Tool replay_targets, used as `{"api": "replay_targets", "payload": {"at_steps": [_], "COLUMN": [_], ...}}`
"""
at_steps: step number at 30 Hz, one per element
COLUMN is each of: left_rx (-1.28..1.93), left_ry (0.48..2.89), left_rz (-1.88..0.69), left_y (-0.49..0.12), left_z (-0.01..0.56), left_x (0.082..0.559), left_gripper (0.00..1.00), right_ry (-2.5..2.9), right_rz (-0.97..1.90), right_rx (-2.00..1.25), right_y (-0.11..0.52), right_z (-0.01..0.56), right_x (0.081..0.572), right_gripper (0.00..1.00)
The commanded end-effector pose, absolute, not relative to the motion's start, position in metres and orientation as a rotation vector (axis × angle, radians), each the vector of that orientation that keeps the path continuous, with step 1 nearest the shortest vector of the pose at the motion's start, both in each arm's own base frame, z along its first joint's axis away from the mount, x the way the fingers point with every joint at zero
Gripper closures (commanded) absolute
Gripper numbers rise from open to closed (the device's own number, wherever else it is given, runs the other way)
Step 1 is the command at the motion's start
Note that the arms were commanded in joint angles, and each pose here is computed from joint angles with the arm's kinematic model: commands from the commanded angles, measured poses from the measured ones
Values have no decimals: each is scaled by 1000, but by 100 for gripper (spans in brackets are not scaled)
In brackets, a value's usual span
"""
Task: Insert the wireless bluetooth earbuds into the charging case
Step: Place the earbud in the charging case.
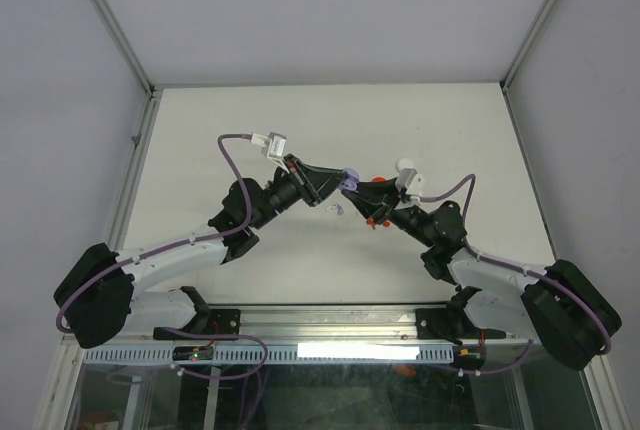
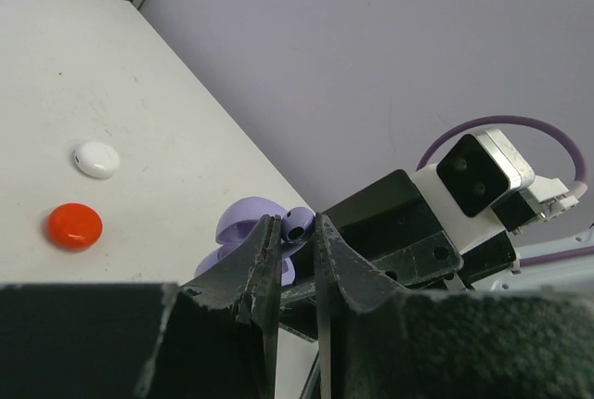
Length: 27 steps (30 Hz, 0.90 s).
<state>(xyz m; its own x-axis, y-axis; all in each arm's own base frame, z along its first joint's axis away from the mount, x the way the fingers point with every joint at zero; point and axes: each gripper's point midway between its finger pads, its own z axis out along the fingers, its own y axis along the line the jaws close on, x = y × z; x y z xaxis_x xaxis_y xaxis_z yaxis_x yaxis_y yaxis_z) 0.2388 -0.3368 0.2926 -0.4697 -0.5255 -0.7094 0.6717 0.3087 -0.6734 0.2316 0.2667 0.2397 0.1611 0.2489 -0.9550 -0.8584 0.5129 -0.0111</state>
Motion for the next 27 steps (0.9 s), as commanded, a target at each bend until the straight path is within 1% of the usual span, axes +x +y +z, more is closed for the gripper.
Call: {"api": "replay_targets", "payload": {"at_steps": [1,23,27], "left_rx": [136,115,115], "left_ry": [1438,1490,1506], "left_rz": [-1390,-1321,-1311], "left_y": [-335,-329,-328], "left_z": [305,289,285], "left_x": [238,237,237], "left_gripper": [85,85,82], "right_ry": [1014,1005,1003], "right_rz": [873,859,857], "right_rx": [-629,-607,-608], "right_y": [265,261,260], "right_z": [281,285,286], "right_x": [229,230,230], "right_gripper": [92,92,92]}}
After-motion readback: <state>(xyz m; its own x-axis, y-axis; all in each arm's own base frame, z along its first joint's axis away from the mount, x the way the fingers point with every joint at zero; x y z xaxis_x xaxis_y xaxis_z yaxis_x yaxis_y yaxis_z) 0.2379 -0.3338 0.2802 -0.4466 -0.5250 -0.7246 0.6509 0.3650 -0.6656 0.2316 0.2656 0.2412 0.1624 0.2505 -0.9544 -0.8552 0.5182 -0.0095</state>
